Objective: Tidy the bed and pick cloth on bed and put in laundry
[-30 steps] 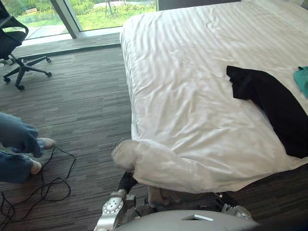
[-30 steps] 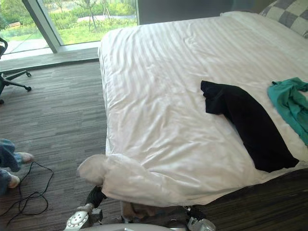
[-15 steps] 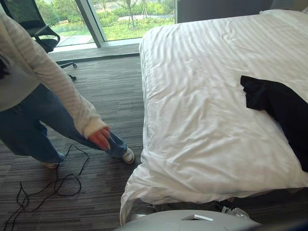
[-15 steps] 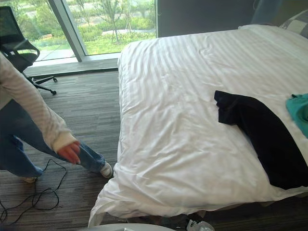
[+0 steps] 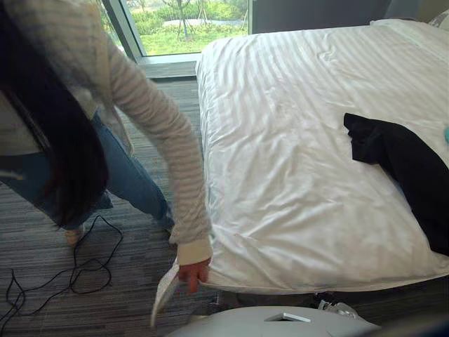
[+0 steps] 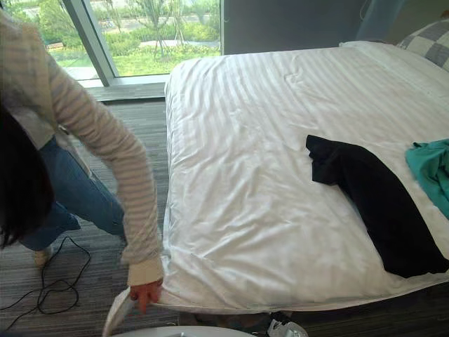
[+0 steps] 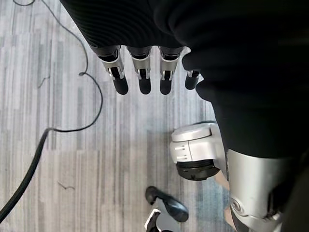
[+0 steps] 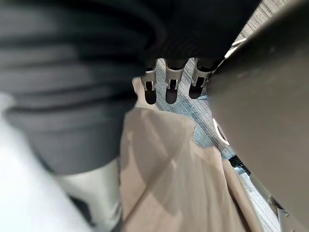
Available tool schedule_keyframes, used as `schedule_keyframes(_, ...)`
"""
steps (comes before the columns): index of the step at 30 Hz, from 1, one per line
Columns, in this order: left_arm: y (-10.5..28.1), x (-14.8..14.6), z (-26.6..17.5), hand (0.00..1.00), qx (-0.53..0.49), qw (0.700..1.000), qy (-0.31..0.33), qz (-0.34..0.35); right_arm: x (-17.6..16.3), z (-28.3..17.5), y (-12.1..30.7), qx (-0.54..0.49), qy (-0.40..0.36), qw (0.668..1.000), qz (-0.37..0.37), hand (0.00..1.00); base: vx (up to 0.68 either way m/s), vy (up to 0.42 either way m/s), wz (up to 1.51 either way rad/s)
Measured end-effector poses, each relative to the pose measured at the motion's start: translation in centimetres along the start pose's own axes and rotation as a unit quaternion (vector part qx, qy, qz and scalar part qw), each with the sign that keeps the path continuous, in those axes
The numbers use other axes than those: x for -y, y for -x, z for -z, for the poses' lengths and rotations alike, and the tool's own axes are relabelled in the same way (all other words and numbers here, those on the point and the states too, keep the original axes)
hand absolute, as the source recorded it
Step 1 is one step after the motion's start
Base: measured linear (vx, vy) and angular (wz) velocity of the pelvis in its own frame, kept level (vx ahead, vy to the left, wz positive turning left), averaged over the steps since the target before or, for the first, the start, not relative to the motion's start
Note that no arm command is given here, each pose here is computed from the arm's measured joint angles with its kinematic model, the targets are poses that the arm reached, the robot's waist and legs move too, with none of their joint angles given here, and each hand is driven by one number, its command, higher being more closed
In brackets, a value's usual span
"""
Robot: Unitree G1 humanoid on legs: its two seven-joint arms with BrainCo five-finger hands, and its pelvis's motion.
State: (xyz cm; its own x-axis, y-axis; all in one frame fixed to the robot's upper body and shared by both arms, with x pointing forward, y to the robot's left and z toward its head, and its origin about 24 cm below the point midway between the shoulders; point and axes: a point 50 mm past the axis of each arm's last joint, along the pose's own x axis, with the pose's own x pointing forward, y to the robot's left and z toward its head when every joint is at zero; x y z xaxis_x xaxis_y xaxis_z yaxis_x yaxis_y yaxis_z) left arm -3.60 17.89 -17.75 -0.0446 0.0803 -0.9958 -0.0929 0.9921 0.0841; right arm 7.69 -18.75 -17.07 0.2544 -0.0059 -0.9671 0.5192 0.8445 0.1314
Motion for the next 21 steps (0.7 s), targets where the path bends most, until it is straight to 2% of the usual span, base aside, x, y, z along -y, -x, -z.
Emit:
schedule_keyframes(5, -0.01, 0.05, -0.13, 0.0, -0.007, 1.0, -0.021, 0.002, -0.01, -0.06, -0.02, 0.0, 0.003, 1.0, 0.002, 0.0, -0.03, -0.008, -0.1)
schedule_keyframes(11, -0.01, 0.16, -0.02, 0.0, -0.02, 1.0, -0.016, 0.005, -0.03, -0.13, -0.02, 0.001, 0.003, 1.0, 0.002, 0.0, -0.03, 0.012, -0.06)
schedule_keyframes(15, 0.0, 0.27, 0.24, 0.0, -0.029, 0.999, 0.01, 0.008, -0.03, -0.12, -0.02, 0.001, 0.003, 1.0, 0.002, 0.0, 0.0, 0.0, 0.0)
schedule_keyframes(21, 0.04, -0.31, 0.52, 0.0, -0.024, 0.996, 0.075, -0.046, 0.01, -0.16, -0.01, 0.002, 0.001, 1.0, 0.003, 0.0, 0.0, 0.0, 0.0)
